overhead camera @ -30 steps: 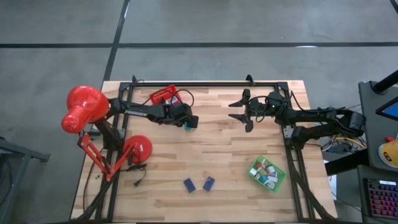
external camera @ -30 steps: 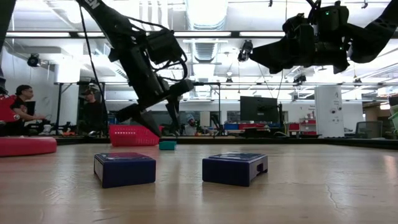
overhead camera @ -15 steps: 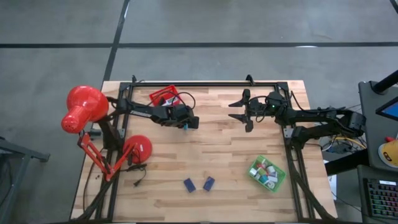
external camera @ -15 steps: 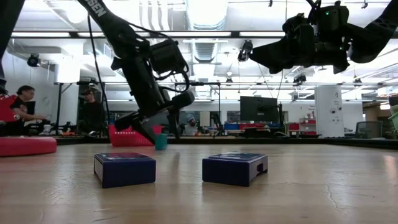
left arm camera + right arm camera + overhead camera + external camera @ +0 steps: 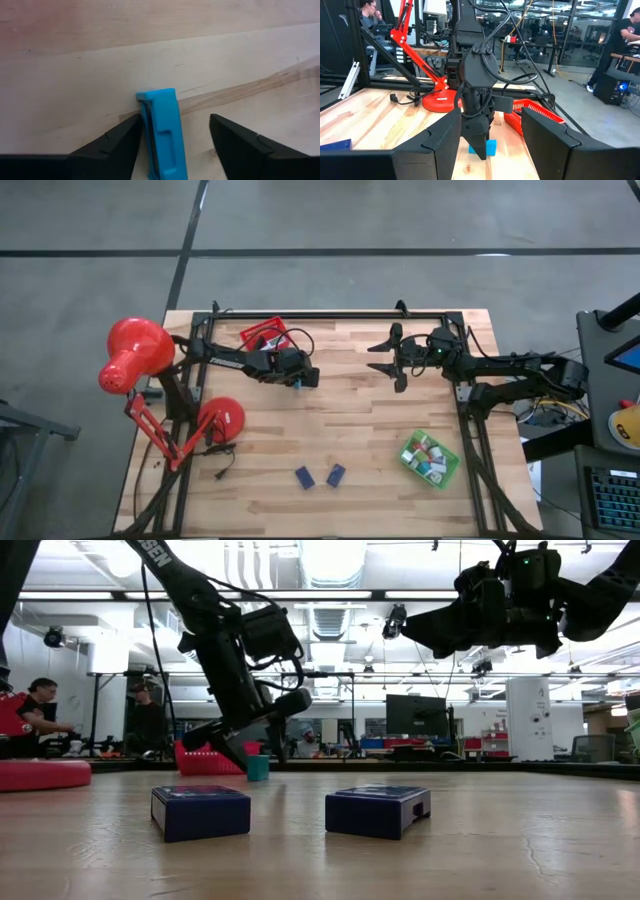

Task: Pick & Place Office items
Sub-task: Put the light blue digital clock into the red bin, then put the left dark blue digital clock into the red bin

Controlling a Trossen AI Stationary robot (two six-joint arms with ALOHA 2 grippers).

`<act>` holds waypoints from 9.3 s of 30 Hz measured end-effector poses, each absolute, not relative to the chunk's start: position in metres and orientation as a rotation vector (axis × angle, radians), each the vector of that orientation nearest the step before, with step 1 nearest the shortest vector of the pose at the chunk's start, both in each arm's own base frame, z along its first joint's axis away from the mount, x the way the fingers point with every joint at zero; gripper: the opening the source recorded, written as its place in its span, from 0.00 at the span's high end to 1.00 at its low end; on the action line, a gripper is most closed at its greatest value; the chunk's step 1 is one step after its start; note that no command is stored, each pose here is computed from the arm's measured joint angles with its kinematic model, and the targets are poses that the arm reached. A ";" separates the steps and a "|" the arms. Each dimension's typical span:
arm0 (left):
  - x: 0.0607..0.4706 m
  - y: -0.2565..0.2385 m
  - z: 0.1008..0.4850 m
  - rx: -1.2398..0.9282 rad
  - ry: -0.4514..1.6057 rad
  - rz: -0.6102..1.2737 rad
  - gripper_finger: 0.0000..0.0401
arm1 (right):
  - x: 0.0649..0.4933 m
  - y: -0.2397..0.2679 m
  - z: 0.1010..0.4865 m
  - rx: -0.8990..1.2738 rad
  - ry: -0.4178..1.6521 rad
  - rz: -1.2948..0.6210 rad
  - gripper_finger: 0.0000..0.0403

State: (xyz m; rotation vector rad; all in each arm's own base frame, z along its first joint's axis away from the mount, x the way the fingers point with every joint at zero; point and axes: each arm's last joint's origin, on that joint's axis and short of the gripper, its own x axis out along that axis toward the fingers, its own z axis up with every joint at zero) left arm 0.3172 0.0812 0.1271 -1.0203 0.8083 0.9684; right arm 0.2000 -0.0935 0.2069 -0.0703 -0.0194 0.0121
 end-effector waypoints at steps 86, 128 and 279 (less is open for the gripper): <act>0.243 0.216 0.166 -0.823 0.919 0.967 0.83 | 0.200 -0.093 0.207 -0.070 -0.019 0.012 0.50; 0.274 0.215 0.217 -0.664 0.916 0.768 0.38 | 0.200 -0.093 0.207 -0.071 -0.020 0.012 0.50; 0.335 -0.097 0.083 0.298 0.601 -1.018 0.59 | 0.200 -0.093 0.207 -0.070 -0.020 0.012 0.50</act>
